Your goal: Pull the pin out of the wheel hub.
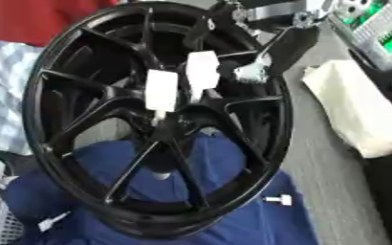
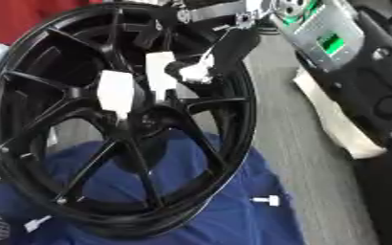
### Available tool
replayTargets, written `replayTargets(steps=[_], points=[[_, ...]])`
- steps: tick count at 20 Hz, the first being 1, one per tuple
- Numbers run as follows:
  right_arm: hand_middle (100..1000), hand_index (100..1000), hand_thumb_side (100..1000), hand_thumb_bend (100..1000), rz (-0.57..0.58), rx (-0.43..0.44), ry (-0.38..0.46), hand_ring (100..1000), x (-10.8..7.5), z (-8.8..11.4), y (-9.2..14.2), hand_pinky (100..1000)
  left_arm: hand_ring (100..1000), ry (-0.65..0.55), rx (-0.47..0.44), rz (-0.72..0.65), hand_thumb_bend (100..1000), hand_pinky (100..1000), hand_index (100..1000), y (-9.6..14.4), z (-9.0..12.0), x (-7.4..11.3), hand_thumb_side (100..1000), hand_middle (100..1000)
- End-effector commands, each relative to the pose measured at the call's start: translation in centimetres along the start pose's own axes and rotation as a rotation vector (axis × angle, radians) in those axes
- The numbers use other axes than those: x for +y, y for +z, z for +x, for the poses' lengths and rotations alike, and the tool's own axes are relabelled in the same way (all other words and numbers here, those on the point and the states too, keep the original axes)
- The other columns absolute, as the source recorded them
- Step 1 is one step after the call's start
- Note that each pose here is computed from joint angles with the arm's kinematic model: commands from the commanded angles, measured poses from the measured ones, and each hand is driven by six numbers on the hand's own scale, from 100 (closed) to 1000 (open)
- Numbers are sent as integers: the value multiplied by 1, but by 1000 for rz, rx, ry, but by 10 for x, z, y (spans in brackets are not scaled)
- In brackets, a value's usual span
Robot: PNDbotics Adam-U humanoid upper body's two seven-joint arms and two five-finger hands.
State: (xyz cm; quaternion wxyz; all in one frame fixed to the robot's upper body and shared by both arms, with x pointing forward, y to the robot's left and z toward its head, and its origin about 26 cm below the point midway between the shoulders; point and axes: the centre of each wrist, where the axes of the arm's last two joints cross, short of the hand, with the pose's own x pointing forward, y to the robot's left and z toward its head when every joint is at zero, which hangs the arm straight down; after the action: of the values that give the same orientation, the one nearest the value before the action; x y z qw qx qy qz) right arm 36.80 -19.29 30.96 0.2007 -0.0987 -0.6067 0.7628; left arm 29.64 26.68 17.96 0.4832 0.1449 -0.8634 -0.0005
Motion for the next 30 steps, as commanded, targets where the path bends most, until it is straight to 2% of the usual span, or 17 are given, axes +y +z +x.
replayTargets(steps=[1, 5, 11, 16, 17, 25, 30], points=[[855, 950, 571, 100, -15, 47, 36, 930, -6, 4, 8, 1000, 680, 7, -31, 1, 100, 705, 717, -3, 8, 1, 615, 588], [846, 949, 561, 100, -31, 61, 33, 922, -4, 4, 7, 1000, 680, 8, -30, 1, 100, 705, 717, -3, 8, 0, 618, 587], [845, 945, 607, 100, -20, 75, 53, 922, 0, 2, 4, 1000, 680, 9, -31, -2, 100, 705, 715, -4, 9, 0, 621, 586], [845, 945, 607, 100, -13, 79, 61, 922, 2, 1, 4, 1000, 680, 8, -31, -2, 100, 705, 715, -4, 9, 0, 621, 586], [841, 942, 633, 100, -7, 84, 62, 919, 3, 0, 4, 1000, 681, 9, -31, -2, 100, 705, 715, -4, 9, 0, 623, 587], [824, 937, 641, 100, 12, 117, 84, 908, 7, -5, 3, 1000, 681, 10, -30, -7, 100, 705, 715, -4, 9, -1, 626, 586], [780, 938, 641, 100, 10, 147, 81, 902, 10, -10, 2, 1000, 676, 10, -28, -8, 100, 706, 715, -3, 9, -2, 628, 586]])
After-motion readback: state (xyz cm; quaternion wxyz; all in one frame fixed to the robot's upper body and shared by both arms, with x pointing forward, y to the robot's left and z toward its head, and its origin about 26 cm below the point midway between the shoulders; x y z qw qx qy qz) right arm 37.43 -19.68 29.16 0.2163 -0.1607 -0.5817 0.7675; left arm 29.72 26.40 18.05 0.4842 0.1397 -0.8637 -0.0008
